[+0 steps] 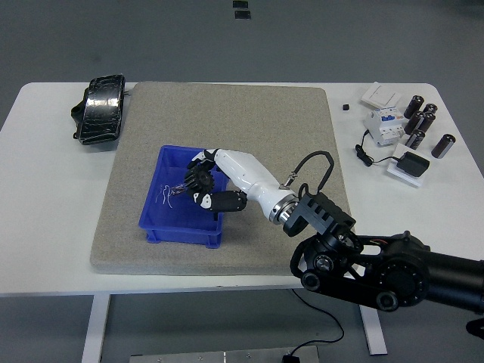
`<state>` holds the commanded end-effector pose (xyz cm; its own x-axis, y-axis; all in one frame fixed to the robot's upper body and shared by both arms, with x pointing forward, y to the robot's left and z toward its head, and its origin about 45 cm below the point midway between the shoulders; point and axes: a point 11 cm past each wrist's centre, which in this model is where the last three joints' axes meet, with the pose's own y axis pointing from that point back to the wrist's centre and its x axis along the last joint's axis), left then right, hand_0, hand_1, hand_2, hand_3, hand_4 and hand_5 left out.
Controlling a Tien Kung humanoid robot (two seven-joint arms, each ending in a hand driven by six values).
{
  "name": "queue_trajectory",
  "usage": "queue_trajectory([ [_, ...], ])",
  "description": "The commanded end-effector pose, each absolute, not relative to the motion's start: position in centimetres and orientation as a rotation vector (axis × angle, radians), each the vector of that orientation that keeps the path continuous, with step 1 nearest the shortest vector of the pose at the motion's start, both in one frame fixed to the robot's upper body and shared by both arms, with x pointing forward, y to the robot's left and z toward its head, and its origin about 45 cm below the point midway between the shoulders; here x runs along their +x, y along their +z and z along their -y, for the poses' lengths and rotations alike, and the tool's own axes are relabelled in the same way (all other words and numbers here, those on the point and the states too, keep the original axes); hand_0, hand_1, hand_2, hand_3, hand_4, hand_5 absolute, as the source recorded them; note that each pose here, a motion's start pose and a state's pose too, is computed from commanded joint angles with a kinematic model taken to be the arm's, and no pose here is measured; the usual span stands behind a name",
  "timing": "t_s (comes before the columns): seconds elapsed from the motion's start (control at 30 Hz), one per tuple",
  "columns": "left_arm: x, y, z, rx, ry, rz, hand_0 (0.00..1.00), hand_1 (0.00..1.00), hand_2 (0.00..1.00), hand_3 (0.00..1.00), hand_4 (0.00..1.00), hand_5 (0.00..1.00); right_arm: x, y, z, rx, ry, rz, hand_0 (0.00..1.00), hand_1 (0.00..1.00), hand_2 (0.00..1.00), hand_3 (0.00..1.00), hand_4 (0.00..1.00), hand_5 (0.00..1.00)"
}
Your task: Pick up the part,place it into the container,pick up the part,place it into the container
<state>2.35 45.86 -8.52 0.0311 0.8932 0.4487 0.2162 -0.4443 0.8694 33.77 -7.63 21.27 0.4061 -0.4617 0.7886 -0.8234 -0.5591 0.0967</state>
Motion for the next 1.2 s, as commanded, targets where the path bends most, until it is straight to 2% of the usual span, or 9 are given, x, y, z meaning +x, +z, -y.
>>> queue_trajectory([
  [0.07,2.3,-8.5,-45.9,1.717,1.45,-1.132,0.703,0.661,0.655,0.725,0.78,0.604,33.8,21.2,7.6,2.198,0.999,1.089,0.632,0.69,0.669,0.701,0.534,0.311],
  [0.1,2.3,-8.5,-45.9,1.719,1.449,-1.133,0.703,0.661,0.656,0.725,0.779,0.602,33.8,21.2,7.6,2.209,0.987,1.081,0.706,0.767,0.79,0.765,0.577,0.297],
  [0.27,2.3,-8.5,-45.9,1.721,1.449,-1.134,0.703,0.661,0.656,0.725,0.779,0.602,34.0,21.1,7.5,2.236,0.962,1.053,0.706,0.767,0.79,0.765,0.577,0.297],
  [0.3,2.3,-8.5,-45.9,1.721,1.449,-1.133,0.703,0.661,0.655,0.724,0.778,0.602,34.0,21.1,7.5,2.237,0.961,1.048,0.81,0.875,0.937,0.957,0.794,0.43],
  [0.5,2.5,-8.5,-45.9,1.718,1.45,-1.131,0.702,0.659,0.655,0.723,0.779,0.601,34.1,21.1,7.5,2.233,0.959,1.045,0.844,0.897,0.967,0.995,0.852,0.472],
  [0.87,2.6,-8.5,-45.8,1.712,1.451,-1.129,0.701,0.659,0.653,0.721,0.779,0.599,35.0,22.0,8.7,2.19,0.96,1.169,0.839,0.89,0.955,0.98,0.871,0.493],
  [0.9,2.6,-8.5,-45.8,1.712,1.451,-1.129,0.7,0.658,0.653,0.721,0.78,0.6,35.3,22.1,9.1,2.175,0.963,1.191,0.725,0.783,0.804,0.85,0.794,0.441],
  [1.07,2.6,-8.5,-45.7,1.711,1.451,-1.13,0.7,0.658,0.653,0.721,0.78,0.6,36.7,21.3,12.6,2.017,0.994,1.243,0.725,0.783,0.804,0.85,0.794,0.441],
  [1.2,2.5,-8.6,-45.7,1.71,1.451,-1.132,0.7,0.658,0.652,0.721,0.779,0.599,37.0,19.9,15.4,1.892,1.012,1.219,0.594,0.683,0.736,0.764,0.755,0.425],
])
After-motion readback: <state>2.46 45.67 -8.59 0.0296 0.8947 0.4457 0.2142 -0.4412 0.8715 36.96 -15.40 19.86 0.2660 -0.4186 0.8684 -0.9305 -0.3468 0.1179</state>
